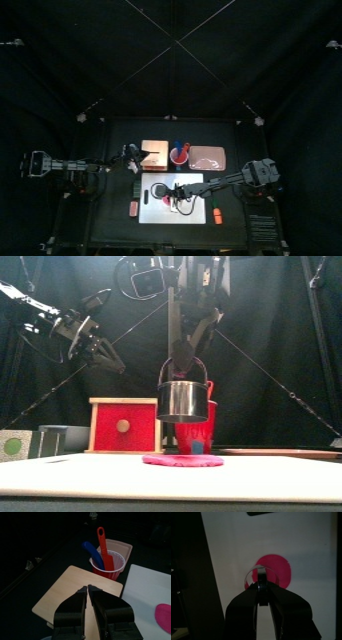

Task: Get the cutter from the drawer then cut the dough then place the extra dough in the bowl
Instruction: Cut the dough

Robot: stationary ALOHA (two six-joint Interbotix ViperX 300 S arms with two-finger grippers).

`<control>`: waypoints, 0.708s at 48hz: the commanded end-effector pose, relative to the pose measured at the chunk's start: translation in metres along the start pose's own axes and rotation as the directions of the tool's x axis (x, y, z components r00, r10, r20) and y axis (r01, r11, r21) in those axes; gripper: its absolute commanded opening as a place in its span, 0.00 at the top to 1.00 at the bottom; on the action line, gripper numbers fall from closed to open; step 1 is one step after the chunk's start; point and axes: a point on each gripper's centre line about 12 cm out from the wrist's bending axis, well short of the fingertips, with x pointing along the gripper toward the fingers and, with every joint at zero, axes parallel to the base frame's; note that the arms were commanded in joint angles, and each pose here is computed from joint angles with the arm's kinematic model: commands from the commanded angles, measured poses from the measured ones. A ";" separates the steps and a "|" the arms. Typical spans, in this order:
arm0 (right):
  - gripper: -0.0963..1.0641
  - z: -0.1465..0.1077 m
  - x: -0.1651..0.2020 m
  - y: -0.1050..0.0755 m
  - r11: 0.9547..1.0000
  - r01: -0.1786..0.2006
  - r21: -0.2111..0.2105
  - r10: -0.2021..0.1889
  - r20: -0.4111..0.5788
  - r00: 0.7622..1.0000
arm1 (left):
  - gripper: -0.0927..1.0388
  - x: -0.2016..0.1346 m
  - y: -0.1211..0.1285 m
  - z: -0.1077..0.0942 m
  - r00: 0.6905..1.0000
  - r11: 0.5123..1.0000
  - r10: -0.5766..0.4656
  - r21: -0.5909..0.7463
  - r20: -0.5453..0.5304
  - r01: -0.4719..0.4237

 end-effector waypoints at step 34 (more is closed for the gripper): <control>0.45 0.012 0.010 -0.018 0.998 0.053 -0.039 -0.054 -0.023 0.998 | 0.43 -0.001 0.002 0.000 1.000 1.000 0.013 -0.017 0.000 -0.013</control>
